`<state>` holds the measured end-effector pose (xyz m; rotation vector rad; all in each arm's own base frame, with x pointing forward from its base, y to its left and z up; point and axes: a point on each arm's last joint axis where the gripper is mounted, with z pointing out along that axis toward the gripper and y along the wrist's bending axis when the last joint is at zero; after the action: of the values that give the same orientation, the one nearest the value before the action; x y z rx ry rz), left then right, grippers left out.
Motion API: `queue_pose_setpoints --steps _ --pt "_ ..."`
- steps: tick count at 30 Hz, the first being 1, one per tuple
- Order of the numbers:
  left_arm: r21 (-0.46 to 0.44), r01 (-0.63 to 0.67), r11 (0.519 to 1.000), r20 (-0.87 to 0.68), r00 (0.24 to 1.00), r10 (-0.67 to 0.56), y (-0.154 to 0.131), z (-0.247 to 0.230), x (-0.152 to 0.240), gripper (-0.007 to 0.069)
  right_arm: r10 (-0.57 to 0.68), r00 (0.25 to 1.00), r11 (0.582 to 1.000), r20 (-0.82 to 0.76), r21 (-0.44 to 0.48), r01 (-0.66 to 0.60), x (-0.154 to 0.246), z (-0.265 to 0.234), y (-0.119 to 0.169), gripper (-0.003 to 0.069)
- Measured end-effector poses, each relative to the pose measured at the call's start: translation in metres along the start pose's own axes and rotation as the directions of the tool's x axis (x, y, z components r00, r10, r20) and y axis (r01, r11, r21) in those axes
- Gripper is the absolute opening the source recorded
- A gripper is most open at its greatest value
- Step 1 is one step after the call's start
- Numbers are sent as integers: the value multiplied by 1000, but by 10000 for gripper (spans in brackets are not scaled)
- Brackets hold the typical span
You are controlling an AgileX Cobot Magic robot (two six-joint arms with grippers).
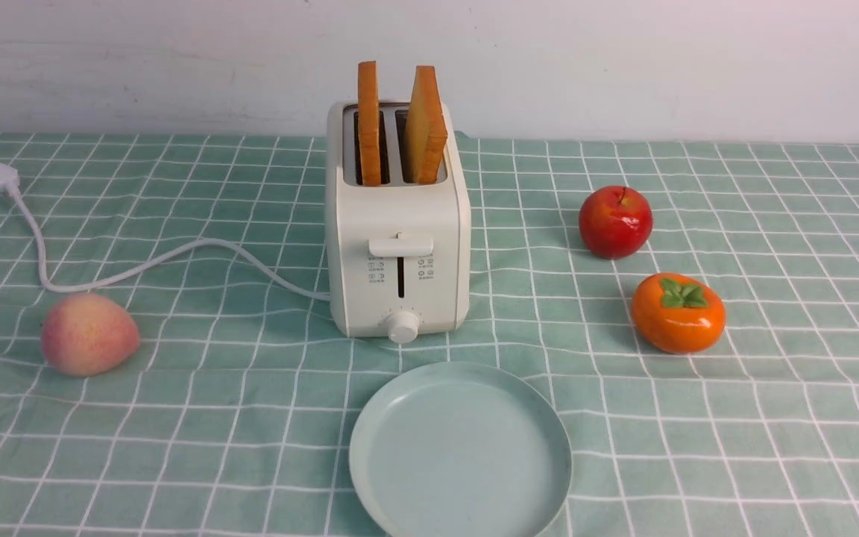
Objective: Take toasted bread from bread machine on blue coffee table place on plate.
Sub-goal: 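Grasp the toast slice in the toaster and pull it up out of the slot with the right gripper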
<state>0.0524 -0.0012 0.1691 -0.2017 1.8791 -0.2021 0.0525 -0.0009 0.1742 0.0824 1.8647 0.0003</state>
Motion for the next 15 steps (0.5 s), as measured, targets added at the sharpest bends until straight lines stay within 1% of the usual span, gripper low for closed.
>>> queue_pose_setpoints --steps 5,9,12,15 --pt "1 0 1000 3 1000 0 0 0 0 239 0 1000 1000 0 0 0 0 0 0 240" --pt "14 0 1000 42 999 0 -1 0 -4 239 1 1000 1000 16 1 -1 -1 0 0 240" --pt "38 -2 999 113 994 -2 -3 -1 -10 239 7 997 1000 82 3 -7 -6 0 0 240" --pt "58 -5 998 171 985 -5 -5 -1 -16 239 6 984 1000 181 10 -8 -15 -1 -1 240"
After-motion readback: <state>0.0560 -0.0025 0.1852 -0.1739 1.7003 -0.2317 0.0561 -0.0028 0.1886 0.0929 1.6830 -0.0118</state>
